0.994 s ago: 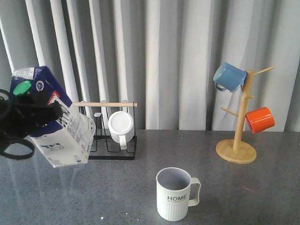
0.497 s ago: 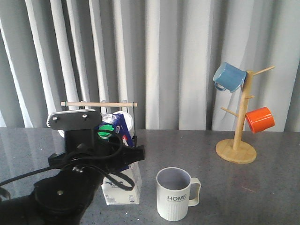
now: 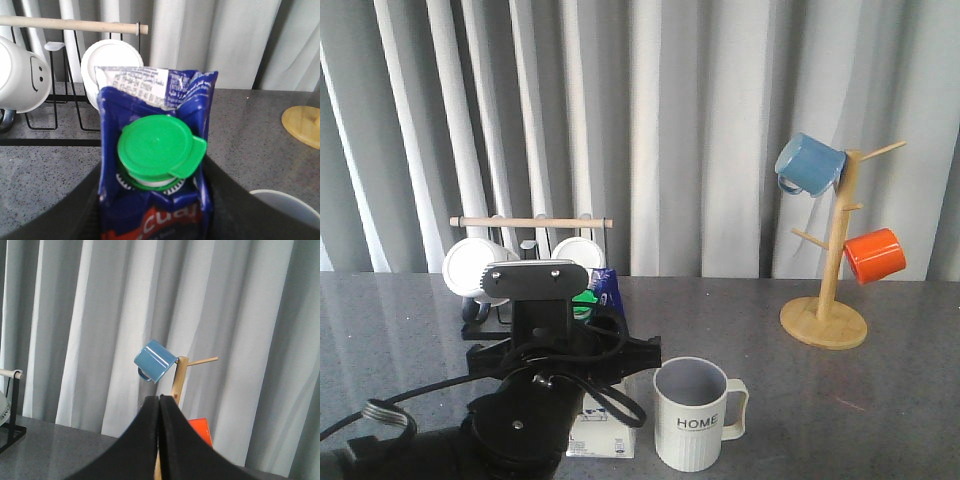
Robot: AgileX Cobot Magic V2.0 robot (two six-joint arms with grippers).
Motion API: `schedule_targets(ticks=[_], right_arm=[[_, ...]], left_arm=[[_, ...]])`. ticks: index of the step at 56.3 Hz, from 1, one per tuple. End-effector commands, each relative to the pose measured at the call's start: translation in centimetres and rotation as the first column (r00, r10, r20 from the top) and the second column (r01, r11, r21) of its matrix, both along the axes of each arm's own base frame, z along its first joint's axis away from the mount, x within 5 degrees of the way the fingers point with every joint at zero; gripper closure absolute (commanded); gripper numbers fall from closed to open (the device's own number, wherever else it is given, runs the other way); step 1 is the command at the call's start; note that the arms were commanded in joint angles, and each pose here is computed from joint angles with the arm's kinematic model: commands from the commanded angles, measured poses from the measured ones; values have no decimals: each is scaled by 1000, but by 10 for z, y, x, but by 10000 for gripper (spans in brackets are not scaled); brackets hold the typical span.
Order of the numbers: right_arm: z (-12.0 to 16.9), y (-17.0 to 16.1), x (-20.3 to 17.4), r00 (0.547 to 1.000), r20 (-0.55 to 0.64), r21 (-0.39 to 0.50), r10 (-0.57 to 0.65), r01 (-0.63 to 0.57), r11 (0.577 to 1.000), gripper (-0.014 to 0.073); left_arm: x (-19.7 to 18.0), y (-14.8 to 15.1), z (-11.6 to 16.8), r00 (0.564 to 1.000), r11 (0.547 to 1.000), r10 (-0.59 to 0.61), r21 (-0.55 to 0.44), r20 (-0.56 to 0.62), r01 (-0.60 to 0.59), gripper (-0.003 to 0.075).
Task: Place milk next to cup
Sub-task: 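Lower the milk carton onto the table beside the white mug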
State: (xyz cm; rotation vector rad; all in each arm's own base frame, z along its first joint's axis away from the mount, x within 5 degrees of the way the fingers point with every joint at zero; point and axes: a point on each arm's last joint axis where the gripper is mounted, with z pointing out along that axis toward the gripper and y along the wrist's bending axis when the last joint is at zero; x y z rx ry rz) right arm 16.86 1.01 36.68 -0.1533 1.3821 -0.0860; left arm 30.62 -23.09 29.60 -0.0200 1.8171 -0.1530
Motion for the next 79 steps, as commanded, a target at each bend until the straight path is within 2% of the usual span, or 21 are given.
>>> schedule_targets(ticks=[1,17,79], right_arm=[[17,-1,-4,994,109,-5,-8,9,1000,603],[17,-1,-4,994,109,-5,-8,9,1000,603],[17,-1,-4,994,110,-5,-8,9,1000,603]], left_arm=[[-2,1,22,997,1000,5,-14,79,-4,723],[5,-6,3,999,1000,11,26,46,-12,723],[5,-4,3,998,999,29,29,55,-30,708]])
